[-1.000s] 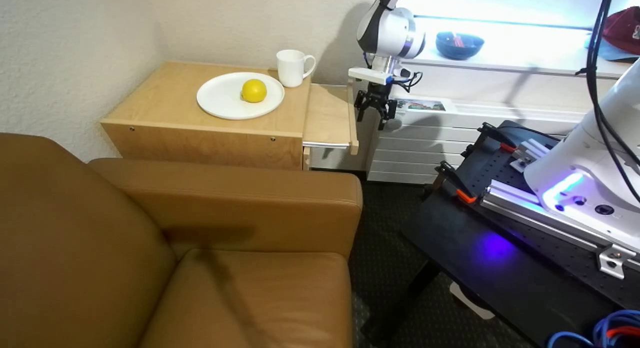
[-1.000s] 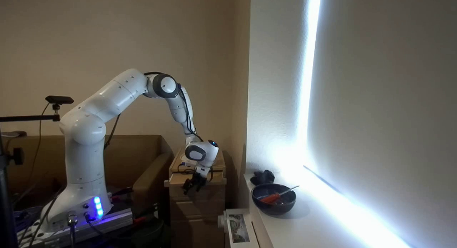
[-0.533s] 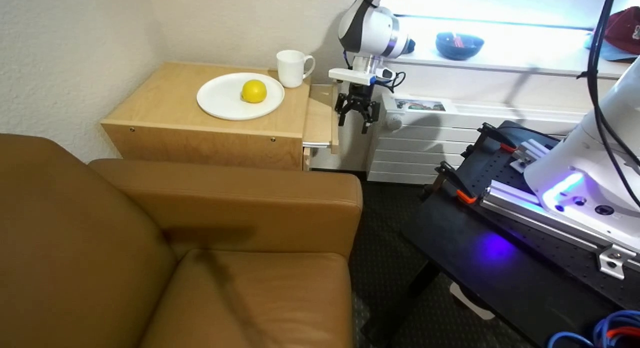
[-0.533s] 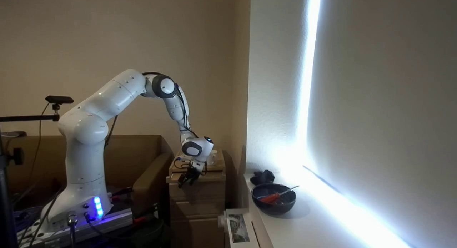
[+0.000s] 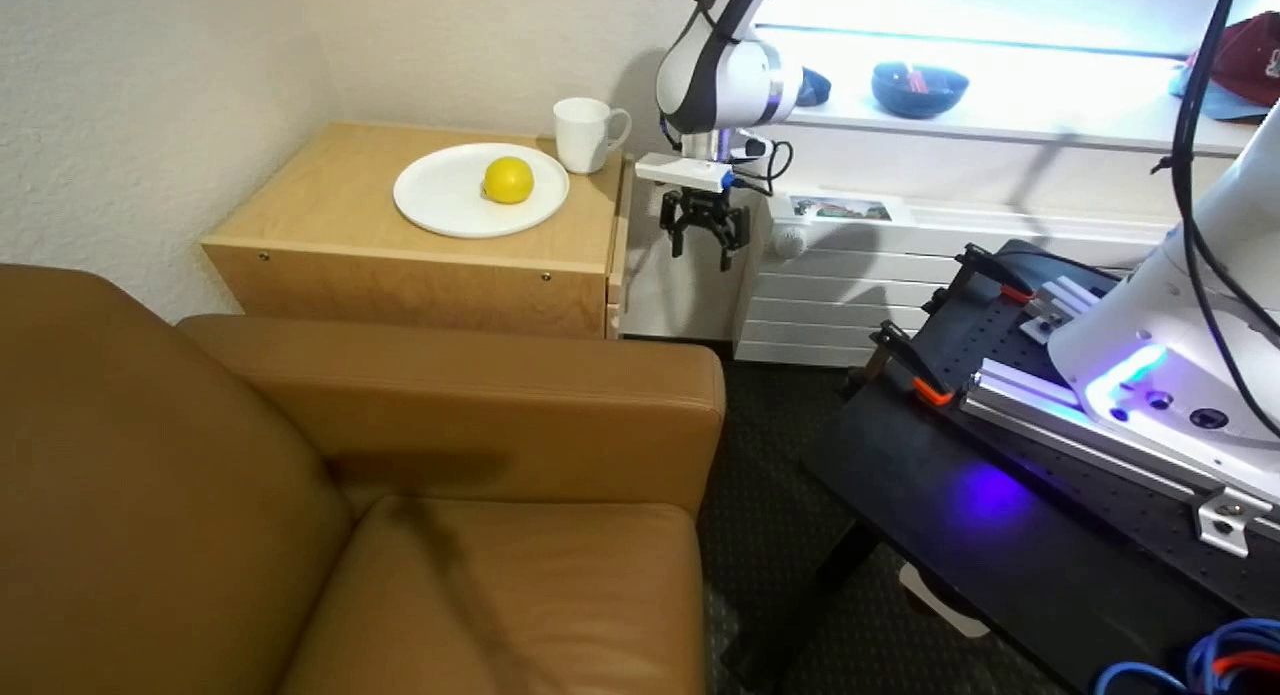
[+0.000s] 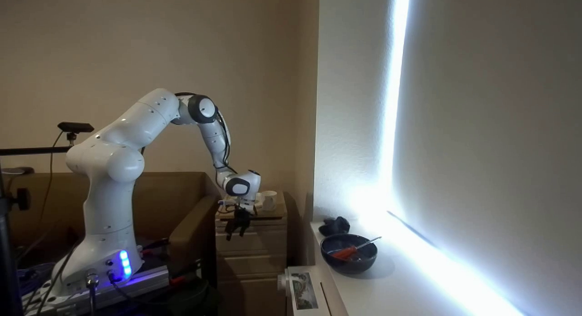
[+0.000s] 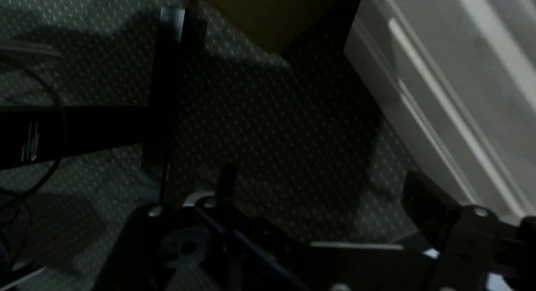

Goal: Push the pull out table in

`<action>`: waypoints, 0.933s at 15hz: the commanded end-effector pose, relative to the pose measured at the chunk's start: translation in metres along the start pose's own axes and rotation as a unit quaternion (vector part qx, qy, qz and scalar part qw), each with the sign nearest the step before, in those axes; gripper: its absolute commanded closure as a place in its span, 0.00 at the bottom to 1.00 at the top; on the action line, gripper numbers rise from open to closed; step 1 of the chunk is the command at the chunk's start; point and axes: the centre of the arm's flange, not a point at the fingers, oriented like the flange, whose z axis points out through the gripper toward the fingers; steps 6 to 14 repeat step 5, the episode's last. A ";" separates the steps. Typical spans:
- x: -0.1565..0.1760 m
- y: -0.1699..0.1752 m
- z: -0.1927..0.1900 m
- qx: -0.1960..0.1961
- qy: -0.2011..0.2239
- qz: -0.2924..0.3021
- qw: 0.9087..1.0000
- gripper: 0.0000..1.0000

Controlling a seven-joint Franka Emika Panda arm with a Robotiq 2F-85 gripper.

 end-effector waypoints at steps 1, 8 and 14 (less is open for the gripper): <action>0.064 0.043 -0.020 -0.009 0.083 0.057 0.995 0.00; 0.100 0.047 -0.018 -0.021 0.085 0.072 0.994 0.00; 0.100 0.047 -0.018 -0.021 0.085 0.072 0.994 0.00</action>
